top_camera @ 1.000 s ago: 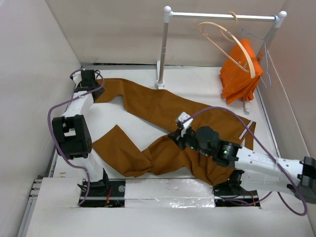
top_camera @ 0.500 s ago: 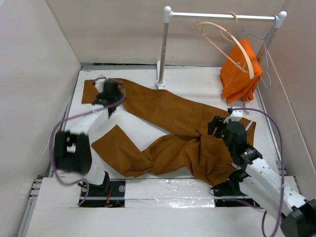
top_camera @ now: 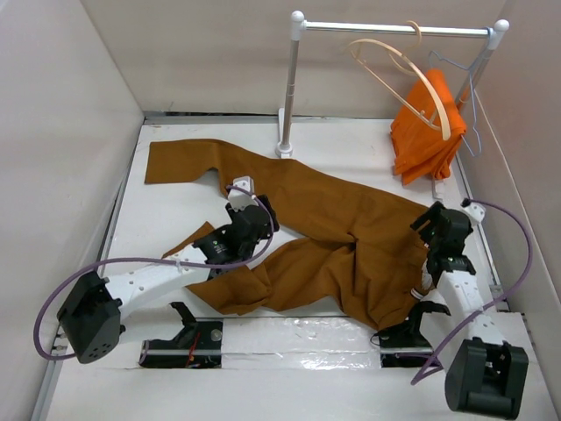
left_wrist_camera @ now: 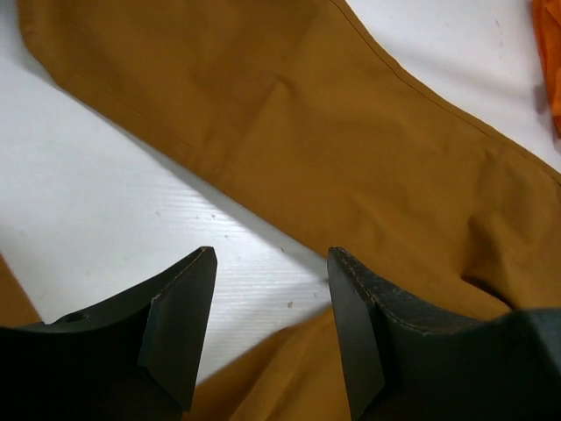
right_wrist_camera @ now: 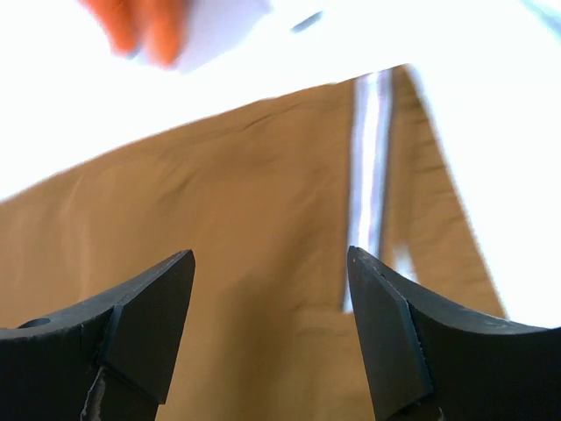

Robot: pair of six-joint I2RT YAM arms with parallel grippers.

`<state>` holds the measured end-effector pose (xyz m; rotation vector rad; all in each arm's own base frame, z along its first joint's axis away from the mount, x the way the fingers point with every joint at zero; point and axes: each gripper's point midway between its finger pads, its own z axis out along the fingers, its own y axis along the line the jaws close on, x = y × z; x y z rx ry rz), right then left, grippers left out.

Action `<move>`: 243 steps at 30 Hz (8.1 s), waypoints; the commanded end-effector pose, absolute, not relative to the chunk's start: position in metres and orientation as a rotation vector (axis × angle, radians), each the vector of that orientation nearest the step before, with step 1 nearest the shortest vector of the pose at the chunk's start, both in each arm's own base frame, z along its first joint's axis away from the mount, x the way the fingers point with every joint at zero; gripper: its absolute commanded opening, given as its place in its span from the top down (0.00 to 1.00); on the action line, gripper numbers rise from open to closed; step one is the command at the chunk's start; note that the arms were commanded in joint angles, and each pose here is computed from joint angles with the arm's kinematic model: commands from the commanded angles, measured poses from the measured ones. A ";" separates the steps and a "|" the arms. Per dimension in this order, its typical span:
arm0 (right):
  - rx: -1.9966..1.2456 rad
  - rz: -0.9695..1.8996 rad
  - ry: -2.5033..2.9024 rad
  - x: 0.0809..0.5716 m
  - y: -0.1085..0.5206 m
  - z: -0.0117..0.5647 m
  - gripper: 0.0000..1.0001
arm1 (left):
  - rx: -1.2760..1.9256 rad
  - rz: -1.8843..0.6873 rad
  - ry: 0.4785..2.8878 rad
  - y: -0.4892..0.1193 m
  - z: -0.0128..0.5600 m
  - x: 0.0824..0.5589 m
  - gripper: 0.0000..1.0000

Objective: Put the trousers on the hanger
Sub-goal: Flatten out the trousers at the center of the board.

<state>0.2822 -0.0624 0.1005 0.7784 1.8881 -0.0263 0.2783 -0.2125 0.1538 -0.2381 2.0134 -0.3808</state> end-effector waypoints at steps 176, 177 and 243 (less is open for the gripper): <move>-0.735 0.904 1.672 0.220 0.297 0.183 0.90 | -1.055 0.278 2.093 0.138 0.126 0.484 0.86; -0.741 0.908 1.663 0.217 0.298 0.185 0.92 | -1.016 0.264 2.110 0.127 0.129 0.482 0.80; -0.690 0.883 1.635 0.209 0.281 0.199 0.76 | -0.574 0.543 2.502 -0.015 0.041 0.315 1.00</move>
